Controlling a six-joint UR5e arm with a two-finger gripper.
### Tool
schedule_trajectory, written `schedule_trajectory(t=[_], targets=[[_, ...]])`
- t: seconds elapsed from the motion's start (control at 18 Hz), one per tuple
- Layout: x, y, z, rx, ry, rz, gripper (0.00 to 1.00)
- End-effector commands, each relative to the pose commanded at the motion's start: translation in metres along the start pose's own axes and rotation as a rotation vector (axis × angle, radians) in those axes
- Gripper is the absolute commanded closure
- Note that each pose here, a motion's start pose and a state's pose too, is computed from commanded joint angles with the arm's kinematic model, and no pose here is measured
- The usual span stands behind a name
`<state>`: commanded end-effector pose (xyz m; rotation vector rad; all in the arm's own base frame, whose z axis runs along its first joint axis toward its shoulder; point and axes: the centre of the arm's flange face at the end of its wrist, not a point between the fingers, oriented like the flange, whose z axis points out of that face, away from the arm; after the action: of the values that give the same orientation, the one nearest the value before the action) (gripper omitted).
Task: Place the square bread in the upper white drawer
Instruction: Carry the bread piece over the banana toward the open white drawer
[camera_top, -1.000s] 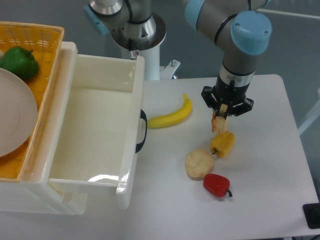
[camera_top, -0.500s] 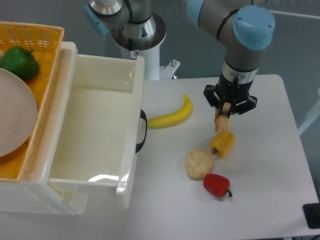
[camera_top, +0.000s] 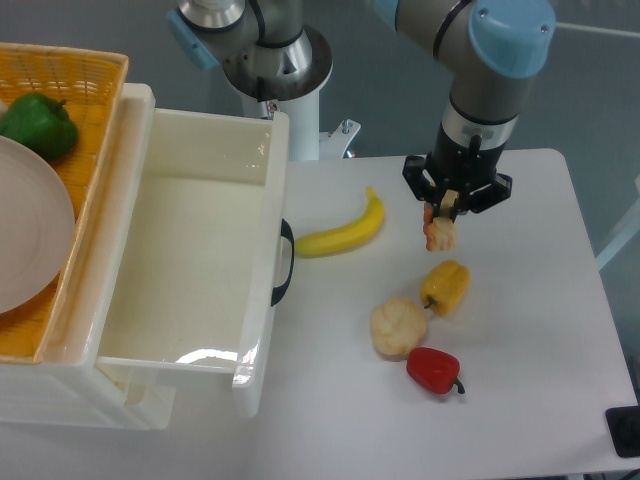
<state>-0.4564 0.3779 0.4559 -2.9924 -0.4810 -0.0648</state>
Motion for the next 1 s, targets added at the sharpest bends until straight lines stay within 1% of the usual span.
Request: schedule_trajectory(t=[0.17,0.33,0.39,0.56,0.67,0.78,0.89,1.0], targets=[[0.012,0.0,-0.019,0.066,0.021,-0.031,0.72],[0.027,0.003,-0.04,0.119,0.024,-0.062,0.71],[0.03,0.003,-0.045,0.14,0.036,-0.077,0.71],[0.042,0.0,-0.054,0.192,0.089,-0.178,0.7],[0.052,-0.001,-0.063,0.227,0.118,-0.221,0.7],[0.064,-0.002,-0.073,0.252,0.126,-0.216,0.7],[0.077,-0.007,-0.075,0.261,0.142,-0.2,0.7],[0.091,-0.007,-0.082,0.279,0.157,-0.23,0.7]])
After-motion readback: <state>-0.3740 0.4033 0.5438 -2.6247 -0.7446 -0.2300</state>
